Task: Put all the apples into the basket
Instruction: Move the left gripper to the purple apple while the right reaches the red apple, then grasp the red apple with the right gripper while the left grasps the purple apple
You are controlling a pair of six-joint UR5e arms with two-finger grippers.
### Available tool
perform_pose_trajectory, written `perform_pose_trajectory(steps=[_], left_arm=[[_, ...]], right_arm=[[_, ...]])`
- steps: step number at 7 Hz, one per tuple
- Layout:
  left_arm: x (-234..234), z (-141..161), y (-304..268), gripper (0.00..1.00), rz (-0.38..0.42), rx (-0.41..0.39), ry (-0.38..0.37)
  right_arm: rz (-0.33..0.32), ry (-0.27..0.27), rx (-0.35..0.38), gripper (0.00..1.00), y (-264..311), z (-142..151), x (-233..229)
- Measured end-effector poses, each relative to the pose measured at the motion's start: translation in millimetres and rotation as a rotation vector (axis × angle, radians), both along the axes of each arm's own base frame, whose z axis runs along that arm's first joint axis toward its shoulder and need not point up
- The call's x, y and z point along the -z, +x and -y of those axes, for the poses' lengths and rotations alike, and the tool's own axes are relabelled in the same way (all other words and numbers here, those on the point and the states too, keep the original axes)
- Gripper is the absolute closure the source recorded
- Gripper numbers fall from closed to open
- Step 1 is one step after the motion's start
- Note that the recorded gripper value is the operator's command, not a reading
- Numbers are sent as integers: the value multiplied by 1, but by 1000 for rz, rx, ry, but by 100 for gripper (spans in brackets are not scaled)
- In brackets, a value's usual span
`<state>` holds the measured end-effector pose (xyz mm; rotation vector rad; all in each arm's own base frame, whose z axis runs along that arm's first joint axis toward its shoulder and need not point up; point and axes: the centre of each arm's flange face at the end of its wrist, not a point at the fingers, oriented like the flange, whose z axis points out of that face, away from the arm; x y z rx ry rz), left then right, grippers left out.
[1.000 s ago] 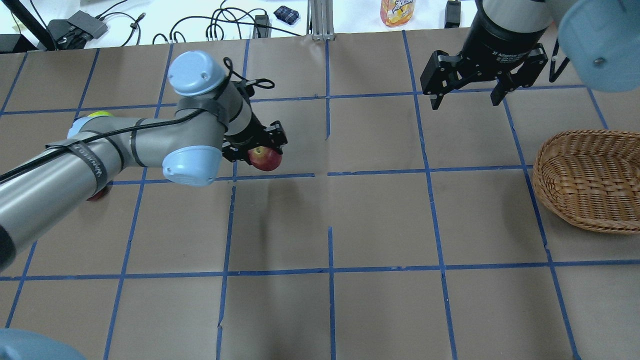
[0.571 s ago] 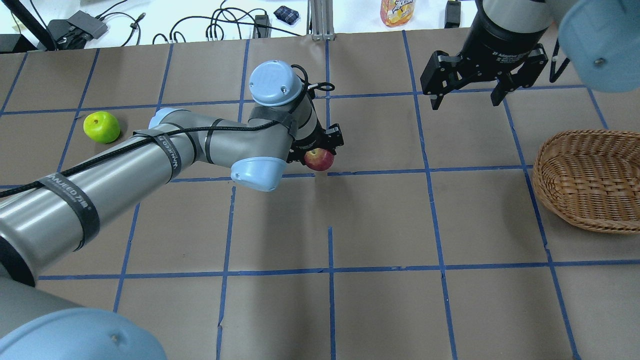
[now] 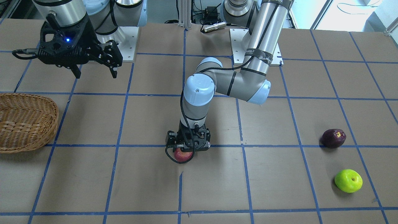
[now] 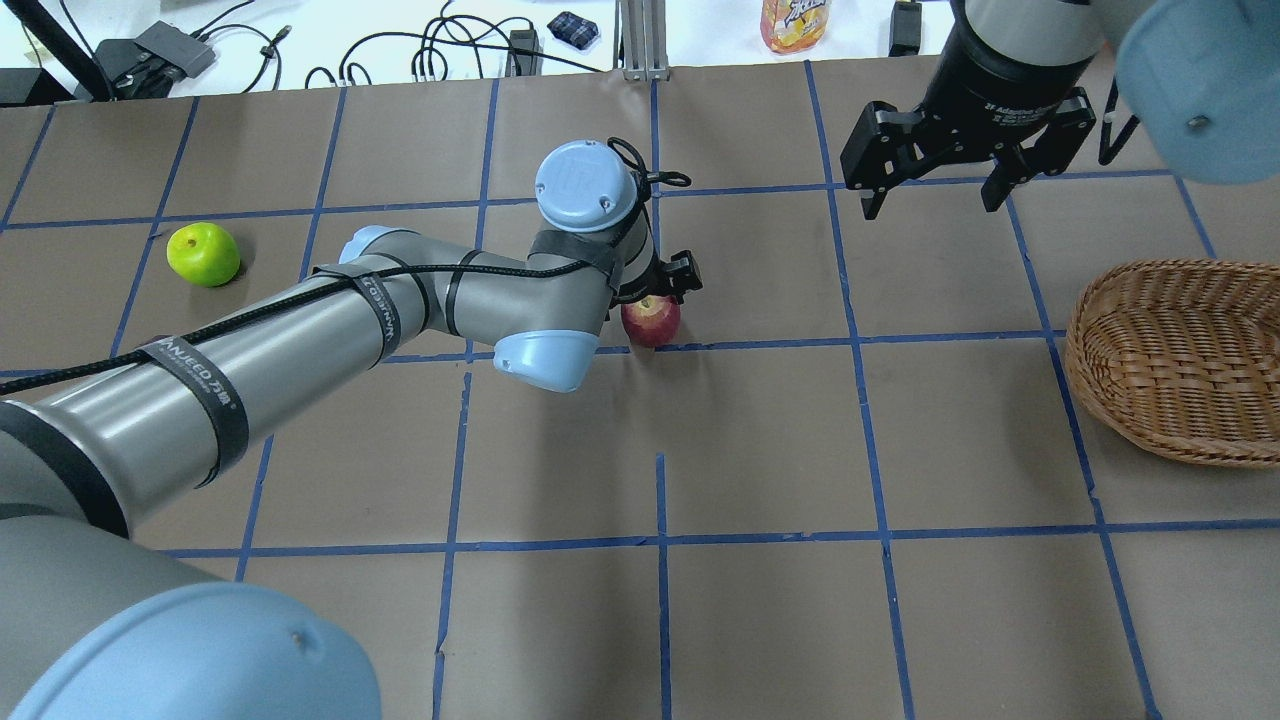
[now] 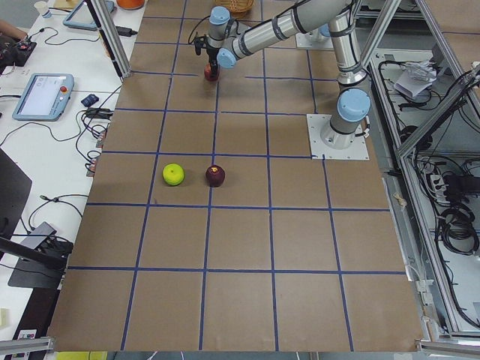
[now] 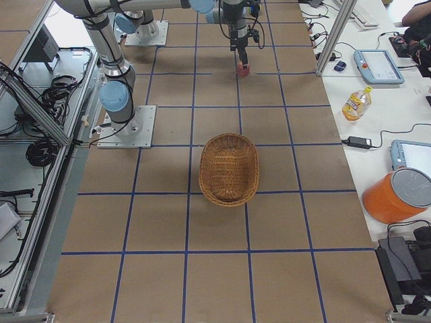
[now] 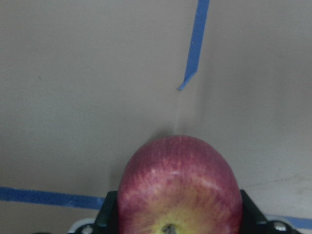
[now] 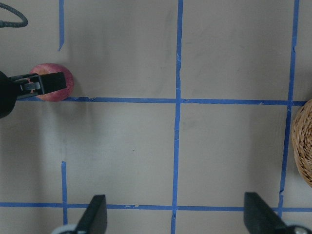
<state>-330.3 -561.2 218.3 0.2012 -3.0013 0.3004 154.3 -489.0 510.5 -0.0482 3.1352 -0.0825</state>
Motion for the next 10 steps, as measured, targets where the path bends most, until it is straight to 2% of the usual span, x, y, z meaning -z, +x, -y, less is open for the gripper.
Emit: perform_pose_trajectory(steps=[2, 4, 6, 7, 10], left_arm=[[-51, 24, 91, 0, 43, 25, 10], [-89, 31, 236, 0, 110, 57, 93], [-89, 16, 389, 0, 132, 96, 168], [-79, 4, 447, 0, 127, 116, 192], [-52, -14, 536, 0, 168, 189, 204]], right_arm=[[13, -26, 13, 0, 4, 12, 5], [82, -42, 72, 0, 40, 54, 45], [105, -44, 77, 1, 112, 95, 129], [106, -33, 92, 1, 144, 105, 173], [97, 17, 100, 2, 209, 100, 262]])
